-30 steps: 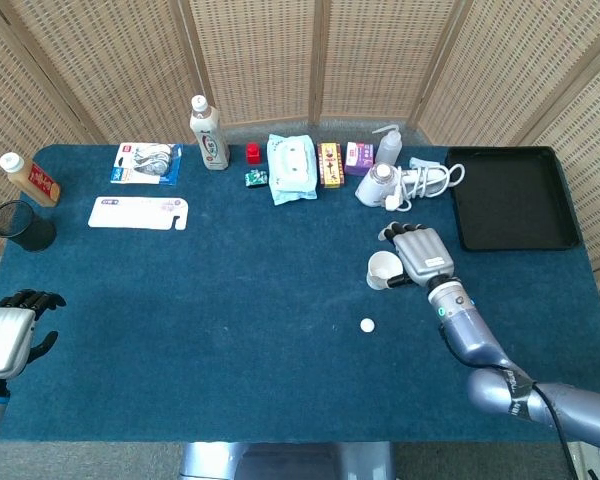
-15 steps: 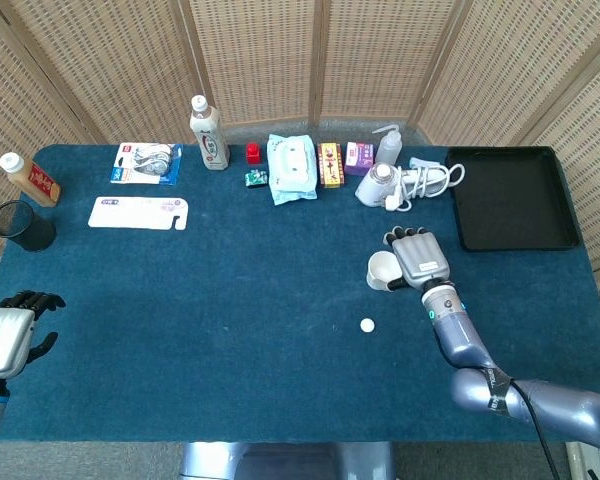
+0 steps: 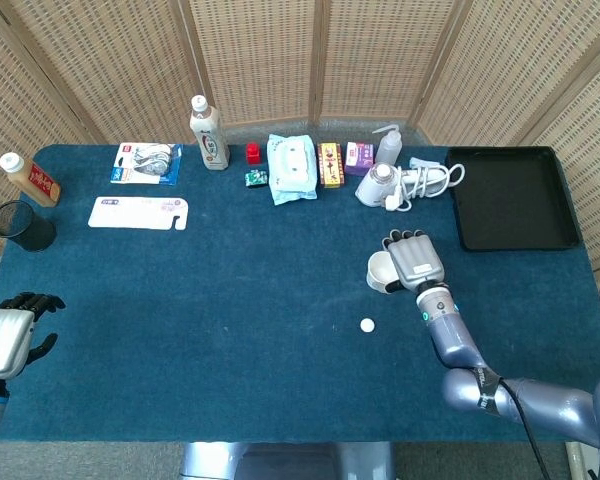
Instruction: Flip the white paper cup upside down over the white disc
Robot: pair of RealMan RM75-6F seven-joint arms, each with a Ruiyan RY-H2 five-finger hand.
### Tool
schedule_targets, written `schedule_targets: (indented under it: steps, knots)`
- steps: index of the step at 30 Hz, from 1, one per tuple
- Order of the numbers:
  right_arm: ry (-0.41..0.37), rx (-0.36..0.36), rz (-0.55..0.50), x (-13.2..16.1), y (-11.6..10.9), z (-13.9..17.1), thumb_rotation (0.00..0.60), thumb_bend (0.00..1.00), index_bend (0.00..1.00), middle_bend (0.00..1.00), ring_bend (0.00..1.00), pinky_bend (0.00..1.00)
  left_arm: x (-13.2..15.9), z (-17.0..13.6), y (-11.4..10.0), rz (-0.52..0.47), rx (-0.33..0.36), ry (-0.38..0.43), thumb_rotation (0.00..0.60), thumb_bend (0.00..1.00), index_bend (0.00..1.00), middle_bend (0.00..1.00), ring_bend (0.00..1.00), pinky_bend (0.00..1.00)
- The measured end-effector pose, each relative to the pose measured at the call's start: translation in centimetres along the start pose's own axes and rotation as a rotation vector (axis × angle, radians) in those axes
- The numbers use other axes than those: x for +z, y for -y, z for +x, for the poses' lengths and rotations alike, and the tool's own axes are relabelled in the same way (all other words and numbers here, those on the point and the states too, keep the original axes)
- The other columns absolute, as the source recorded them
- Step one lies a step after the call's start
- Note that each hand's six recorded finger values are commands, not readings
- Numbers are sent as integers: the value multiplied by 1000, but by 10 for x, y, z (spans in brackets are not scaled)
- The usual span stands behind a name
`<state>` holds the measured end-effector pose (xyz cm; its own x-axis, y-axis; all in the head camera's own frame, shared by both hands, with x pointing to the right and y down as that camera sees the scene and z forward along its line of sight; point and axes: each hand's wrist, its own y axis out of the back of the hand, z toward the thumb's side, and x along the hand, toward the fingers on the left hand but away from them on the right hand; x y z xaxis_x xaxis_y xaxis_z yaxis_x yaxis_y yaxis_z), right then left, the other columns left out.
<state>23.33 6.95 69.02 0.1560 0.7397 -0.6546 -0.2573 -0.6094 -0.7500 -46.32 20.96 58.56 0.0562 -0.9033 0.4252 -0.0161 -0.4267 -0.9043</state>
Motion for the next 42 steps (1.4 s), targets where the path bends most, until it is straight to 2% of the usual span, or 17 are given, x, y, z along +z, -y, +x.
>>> schedule_targets:
  steps: [6, 11, 17, 27, 32, 34, 39, 42]
  knots:
    - [7, -18, -19, 1, 0, -2, 286, 264, 445, 290, 326, 294, -1, -1, 1, -1, -1, -4, 600, 231, 408, 469, 354, 453]
    - [7, -27, -68, 1, -2, -2, 290, 263, 464, 306, 339, 294, -3, -1, 0, 0, -1, -6, 600, 231, 409, 469, 354, 452]
    - [-12, -20, -256, 3, -7, 1, 288, 262, 465, 309, 341, 271, -2, -1, -2, 1, 5, -3, 600, 230, 409, 469, 354, 452]
    - [-46, 60, -625, 4, 5, 6, 290, 253, 465, 312, 341, 239, -1, -2, -5, 4, 8, 0, 600, 231, 409, 469, 353, 452]
    - [-54, 85, -703, 1, 20, 5, 289, 251, 454, 311, 340, 231, -1, -3, -8, 7, 13, -1, 600, 231, 409, 469, 354, 453]
    - [-52, 96, -709, -1, 28, 5, 287, 251, 416, 303, 324, 223, -1, -3, -8, 8, 13, -2, 600, 232, 409, 469, 354, 452]
    - [-43, 138, -655, -7, 46, 6, 288, 251, 176, 238, 270, 198, -1, -4, -10, 9, 17, 0, 600, 230, 408, 469, 354, 453]
    - [-38, 142, -636, -12, 48, 7, 287, 253, 88, 216, 254, 184, -1, -4, -12, 8, 23, 2, 600, 231, 409, 469, 354, 452]
